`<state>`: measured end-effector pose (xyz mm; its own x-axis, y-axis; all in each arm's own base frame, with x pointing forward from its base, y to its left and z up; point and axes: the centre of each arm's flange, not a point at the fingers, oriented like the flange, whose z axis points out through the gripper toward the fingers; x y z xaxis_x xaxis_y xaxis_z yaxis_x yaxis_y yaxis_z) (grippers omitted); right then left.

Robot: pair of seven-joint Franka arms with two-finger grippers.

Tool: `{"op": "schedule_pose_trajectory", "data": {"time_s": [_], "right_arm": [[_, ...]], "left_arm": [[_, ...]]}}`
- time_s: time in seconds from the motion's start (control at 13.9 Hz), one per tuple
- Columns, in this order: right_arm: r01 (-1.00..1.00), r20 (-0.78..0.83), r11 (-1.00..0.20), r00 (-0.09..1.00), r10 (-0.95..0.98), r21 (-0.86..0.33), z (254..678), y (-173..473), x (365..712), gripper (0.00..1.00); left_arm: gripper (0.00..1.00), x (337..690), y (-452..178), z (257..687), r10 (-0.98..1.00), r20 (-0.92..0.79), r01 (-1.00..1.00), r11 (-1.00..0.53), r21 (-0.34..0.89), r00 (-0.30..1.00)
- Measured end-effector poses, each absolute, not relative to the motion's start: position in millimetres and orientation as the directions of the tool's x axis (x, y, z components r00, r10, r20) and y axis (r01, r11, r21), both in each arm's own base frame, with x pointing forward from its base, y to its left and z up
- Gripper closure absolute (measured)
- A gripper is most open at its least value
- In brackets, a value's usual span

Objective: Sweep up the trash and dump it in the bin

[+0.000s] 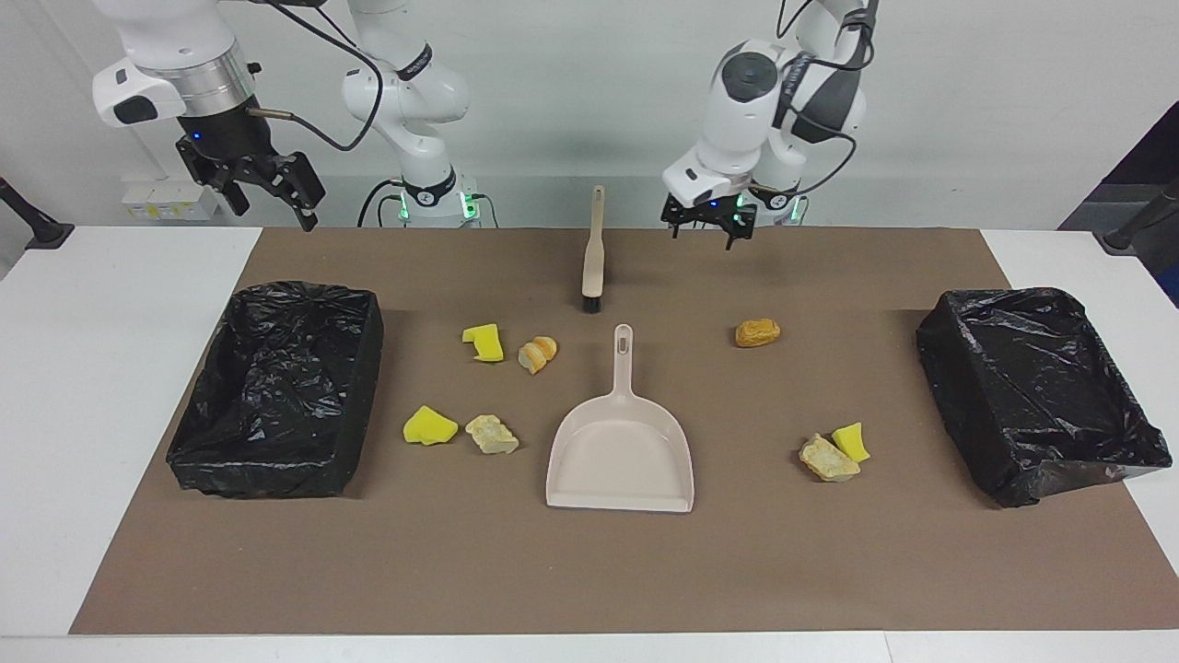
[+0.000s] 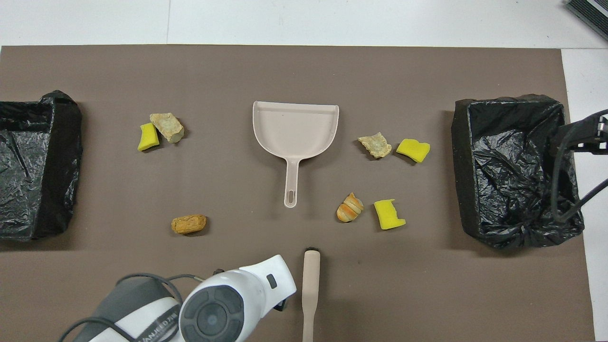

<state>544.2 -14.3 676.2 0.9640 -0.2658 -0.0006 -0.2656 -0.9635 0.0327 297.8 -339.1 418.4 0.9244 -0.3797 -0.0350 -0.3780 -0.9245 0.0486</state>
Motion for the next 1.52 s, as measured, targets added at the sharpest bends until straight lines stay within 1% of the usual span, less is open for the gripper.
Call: {"op": "schedule_pose_trajectory", "data": {"time_s": [0.14, 0.36, 0.51, 0.65, 0.79, 1.01, 1.16, 1.23, 1.3, 1.37, 1.52], "right_arm": [[-0.252, -0.012, -0.967, 0.968, -0.253, 0.023, 676.7, -8.2, 542.2, 0.00], [-0.227, -0.023, -0.974, 0.973, -0.228, 0.024, 677.8, 5.5, 538.9, 0.00], [-0.192, -0.017, -0.981, 0.981, -0.192, 0.023, 678.8, 24.9, 538.7, 0.00], [-0.142, 0.013, -0.990, 0.990, -0.141, 0.016, 678.8, 58.3, 541.0, 0.00], [-0.142, 0.040, -0.990, 0.989, -0.141, 0.005, 668.4, 107.0, 547.4, 0.00], [-0.195, 0.037, -0.981, 0.980, -0.195, -0.003, 628.7, 202.3, 555.1, 0.00], [-0.203, 0.036, -0.979, 0.979, -0.203, -0.007, 597.3, 250.6, 561.0, 0.00], [-0.205, 0.039, -0.979, 0.978, -0.206, -0.011, 579.2, 273.4, 564.6, 0.00], [-0.213, 0.045, -0.977, 0.976, -0.214, -0.016, 557.5, 299.1, 568.1, 0.00], [-0.223, 0.051, -0.975, 0.973, -0.224, -0.024, 532.5, 326.7, 570.5, 0.00], [-0.234, 0.047, -0.972, 0.971, -0.235, -0.027, 485.3, 370.3, 570.4, 0.00]], "left_arm": [[0.00, 267.2, -360.0, 404.3, -0.363, 0.003, -0.363, -0.930, 0.066, 0.932], [0.00, 222.0, -383.5, 390.0, -0.354, 0.012, -0.354, -0.932, 0.075, 0.935], [0.00, 198.2, -393.0, 381.6, -0.357, 0.023, -0.358, -0.930, 0.085, 0.934], [0.00, 186.8, -396.4, 368.5, -0.356, 0.036, -0.358, -0.929, 0.096, 0.934], [0.00, 184.9, -400.1, 355.6, -0.351, 0.044, -0.354, -0.930, 0.104, 0.935], [0.00, 177.0, -409.1, 338.8, -0.349, 0.040, -0.351, -0.930, 0.104, 0.936], [0.01, 171.9, -412.5, 333.0, -0.346, 0.035, -0.347, -0.932, 0.101, 0.938], [0.06, 170.7, -413.0, 332.5, -0.340, 0.033, -0.342, -0.934, 0.101, 0.940], [0.17, 170.3, -413.0, 332.4, -0.335, 0.032, -0.336, -0.936, 0.100, 0.942], [0.26, 170.2, -412.8, 332.2, -0.333, 0.030, -0.335, -0.937, 0.098, 0.942], [0.26, 170.0, -412.4, 331.7, -0.331, 0.026, -0.332, -0.939, 0.095, 0.943]]}}
